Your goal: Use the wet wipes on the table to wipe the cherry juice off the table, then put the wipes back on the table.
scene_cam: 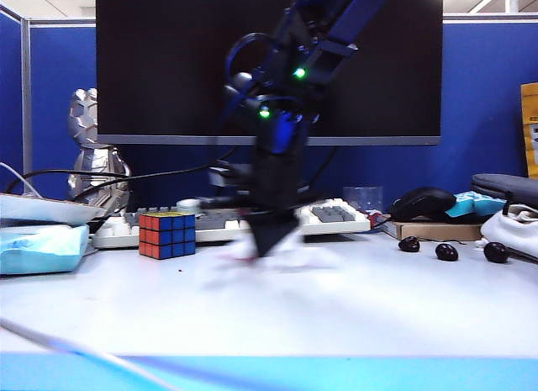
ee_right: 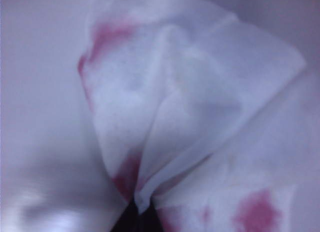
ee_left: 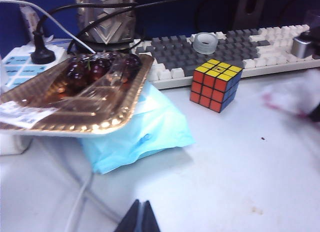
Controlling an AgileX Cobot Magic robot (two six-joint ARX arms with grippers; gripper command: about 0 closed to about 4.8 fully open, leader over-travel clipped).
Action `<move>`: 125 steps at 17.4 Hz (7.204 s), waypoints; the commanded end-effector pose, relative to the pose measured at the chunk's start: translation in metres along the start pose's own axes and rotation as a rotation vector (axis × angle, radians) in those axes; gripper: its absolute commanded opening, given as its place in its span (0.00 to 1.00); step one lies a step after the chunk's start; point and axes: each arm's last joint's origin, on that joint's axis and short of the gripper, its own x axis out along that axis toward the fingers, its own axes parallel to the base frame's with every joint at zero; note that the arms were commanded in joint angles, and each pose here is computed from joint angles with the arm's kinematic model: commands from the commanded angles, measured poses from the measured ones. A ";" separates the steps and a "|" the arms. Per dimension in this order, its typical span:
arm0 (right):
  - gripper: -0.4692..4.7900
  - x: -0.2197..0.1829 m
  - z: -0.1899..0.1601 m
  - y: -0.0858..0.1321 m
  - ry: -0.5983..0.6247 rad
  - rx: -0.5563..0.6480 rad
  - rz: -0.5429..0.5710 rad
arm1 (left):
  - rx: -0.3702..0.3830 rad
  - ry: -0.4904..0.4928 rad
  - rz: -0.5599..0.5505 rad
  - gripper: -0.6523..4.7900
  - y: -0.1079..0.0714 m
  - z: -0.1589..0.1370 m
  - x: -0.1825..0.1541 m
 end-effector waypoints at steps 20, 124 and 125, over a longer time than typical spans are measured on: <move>0.09 -0.049 -0.033 0.094 0.432 -0.391 0.497 | -0.004 0.008 -0.002 0.12 0.000 -0.001 0.000; 0.22 -0.034 0.015 -0.063 0.157 -0.012 0.261 | -0.004 0.008 -0.002 0.12 0.000 -0.001 0.000; 0.22 -0.039 0.015 -0.063 0.156 -0.012 0.261 | -0.004 0.008 -0.002 0.12 0.000 -0.001 0.000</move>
